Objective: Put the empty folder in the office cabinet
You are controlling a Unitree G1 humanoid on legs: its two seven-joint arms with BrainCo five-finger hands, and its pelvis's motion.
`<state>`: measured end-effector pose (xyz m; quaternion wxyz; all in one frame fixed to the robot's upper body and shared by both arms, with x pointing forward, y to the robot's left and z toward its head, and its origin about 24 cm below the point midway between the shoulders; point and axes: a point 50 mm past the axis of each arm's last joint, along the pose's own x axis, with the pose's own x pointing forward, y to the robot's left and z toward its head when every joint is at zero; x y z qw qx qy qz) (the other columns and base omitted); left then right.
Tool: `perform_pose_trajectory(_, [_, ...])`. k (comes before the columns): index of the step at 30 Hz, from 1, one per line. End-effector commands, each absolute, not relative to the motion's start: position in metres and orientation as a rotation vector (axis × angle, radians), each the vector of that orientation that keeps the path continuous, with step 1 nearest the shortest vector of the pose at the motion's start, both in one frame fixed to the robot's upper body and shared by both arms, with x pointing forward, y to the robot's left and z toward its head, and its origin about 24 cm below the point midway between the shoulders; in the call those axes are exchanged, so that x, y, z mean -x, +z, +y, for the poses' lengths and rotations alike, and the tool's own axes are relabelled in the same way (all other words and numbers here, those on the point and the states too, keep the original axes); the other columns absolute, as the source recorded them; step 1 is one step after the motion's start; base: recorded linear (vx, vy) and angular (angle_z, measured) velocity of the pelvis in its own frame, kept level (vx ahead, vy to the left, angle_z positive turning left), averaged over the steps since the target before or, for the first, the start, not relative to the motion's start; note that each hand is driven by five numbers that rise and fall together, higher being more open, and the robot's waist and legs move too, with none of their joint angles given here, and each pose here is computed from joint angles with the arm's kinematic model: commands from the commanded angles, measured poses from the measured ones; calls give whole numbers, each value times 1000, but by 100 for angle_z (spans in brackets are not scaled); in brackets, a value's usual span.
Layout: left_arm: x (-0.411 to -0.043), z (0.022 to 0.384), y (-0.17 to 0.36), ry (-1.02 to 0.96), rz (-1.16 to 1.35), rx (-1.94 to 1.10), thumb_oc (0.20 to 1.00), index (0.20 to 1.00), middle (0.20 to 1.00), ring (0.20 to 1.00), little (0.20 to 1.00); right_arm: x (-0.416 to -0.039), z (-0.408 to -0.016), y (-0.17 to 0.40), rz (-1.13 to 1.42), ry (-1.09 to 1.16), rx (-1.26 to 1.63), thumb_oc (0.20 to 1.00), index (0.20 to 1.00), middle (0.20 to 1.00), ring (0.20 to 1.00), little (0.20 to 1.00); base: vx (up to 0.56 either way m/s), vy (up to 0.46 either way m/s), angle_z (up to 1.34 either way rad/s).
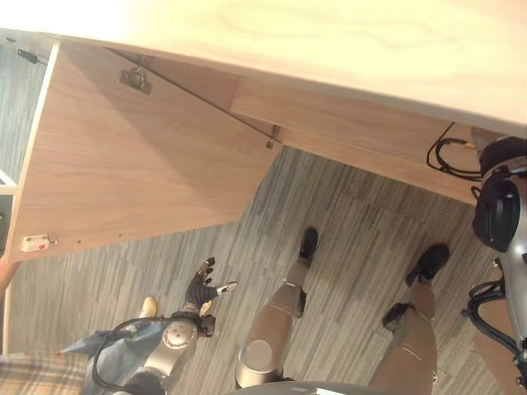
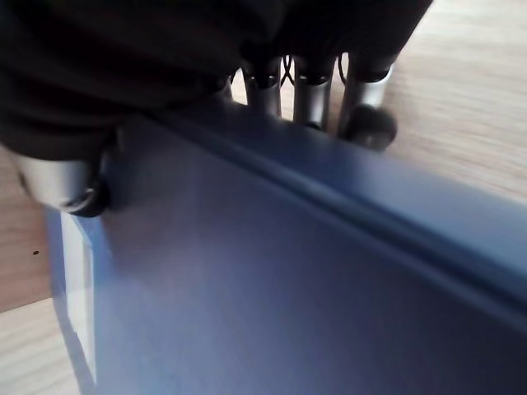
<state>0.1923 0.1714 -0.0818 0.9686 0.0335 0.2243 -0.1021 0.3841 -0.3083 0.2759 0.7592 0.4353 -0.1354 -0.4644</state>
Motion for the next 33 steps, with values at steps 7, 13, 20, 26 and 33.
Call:
perform_pose_trajectory(7, [-193,189,-87,-180,498,-156,1000,1000,1000,1000,1000,-381,-312,312,-408,-920,-649,200,200,200,200,200,4,-17,-2])
perform_pose_trajectory(13, [-193,193,-89,-142,515,-147,1000,1000,1000,1000,1000,-388,-297,314,-402,-882,-588,200,200,200,200,200,-14,-2,-5])
perform_pose_trajectory(20, [-194,198,-89,-113,518,-148,1000,1000,1000,1000,1000,-398,-280,303,-347,-805,-514,1000,1000,1000,1000,1000,-13,0,-2])
perform_pose_trajectory(26, [-193,205,-91,-88,529,-159,1000,1000,1000,1000,1000,-405,-271,275,-254,-773,-484,1000,1000,1000,1000,1000,-9,7,-3])
perform_pose_trajectory(33, [-194,207,-92,-91,543,-194,1000,1000,1000,1000,1000,-407,-267,235,-136,-816,-584,1000,1000,1000,1000,1000,-5,10,0])
